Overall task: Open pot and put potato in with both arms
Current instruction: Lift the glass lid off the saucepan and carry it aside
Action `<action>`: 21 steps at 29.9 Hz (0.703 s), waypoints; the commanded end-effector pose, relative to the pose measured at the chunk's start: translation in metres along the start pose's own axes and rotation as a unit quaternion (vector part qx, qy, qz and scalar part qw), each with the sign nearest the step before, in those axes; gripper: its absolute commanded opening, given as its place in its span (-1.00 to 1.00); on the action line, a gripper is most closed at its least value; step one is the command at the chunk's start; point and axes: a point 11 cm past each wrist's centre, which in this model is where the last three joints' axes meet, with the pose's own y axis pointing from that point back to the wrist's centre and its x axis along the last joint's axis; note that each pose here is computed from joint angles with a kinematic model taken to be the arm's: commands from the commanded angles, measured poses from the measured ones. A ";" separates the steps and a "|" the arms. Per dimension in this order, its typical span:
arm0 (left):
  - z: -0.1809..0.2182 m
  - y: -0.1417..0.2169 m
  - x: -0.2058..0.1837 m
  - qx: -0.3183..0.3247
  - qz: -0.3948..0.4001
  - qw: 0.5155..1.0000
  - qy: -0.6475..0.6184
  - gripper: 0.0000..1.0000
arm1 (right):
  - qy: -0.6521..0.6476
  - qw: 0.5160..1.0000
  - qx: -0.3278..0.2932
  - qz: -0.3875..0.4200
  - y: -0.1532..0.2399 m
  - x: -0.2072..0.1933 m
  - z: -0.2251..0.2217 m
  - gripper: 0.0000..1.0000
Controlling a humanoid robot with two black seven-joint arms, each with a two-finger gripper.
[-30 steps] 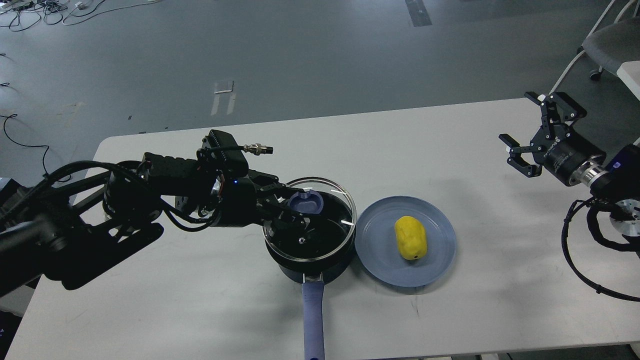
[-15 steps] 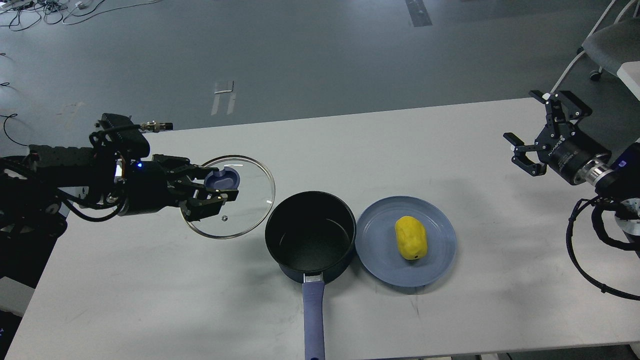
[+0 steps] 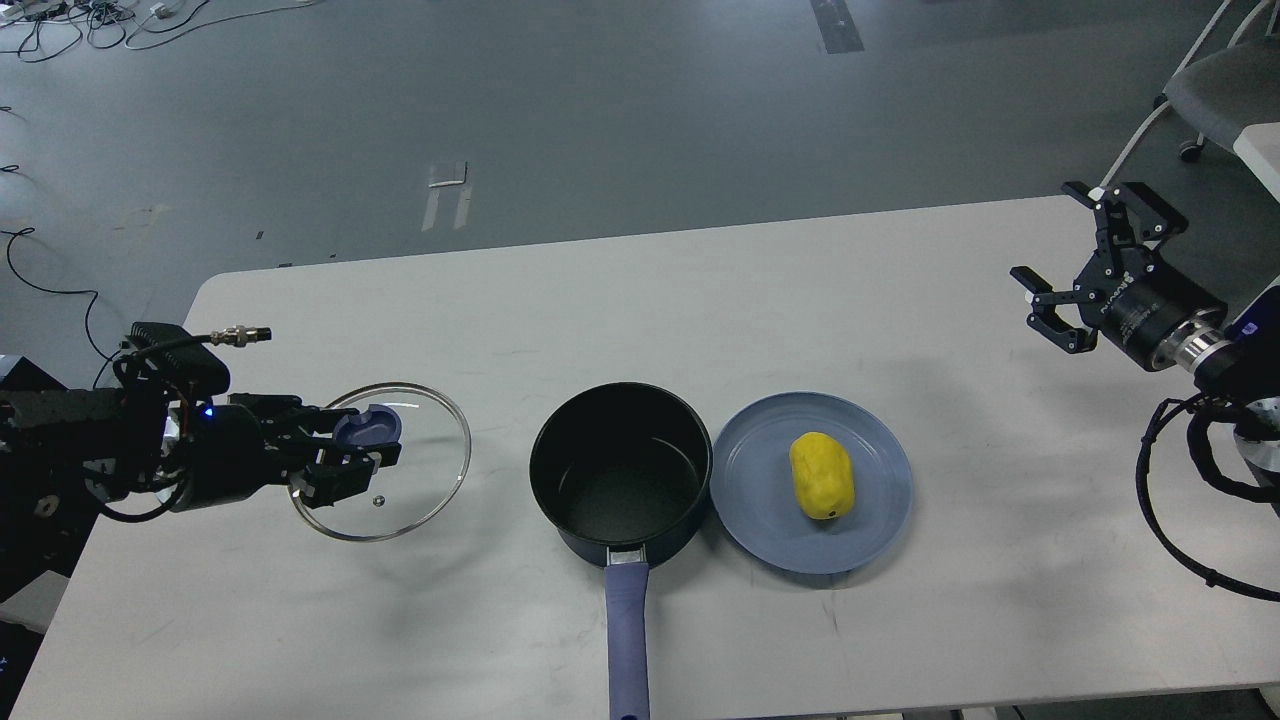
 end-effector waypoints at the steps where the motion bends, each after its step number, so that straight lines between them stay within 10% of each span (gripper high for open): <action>1: -0.011 -0.001 -0.019 0.015 -0.012 1.000 0.021 -0.21 | 0.000 1.000 -0.001 0.001 0.000 0.000 0.000 1.00; 21: -0.011 -0.020 -0.054 0.009 -0.001 0.998 0.062 -0.18 | 0.000 1.000 -0.001 0.001 0.001 0.001 0.001 1.00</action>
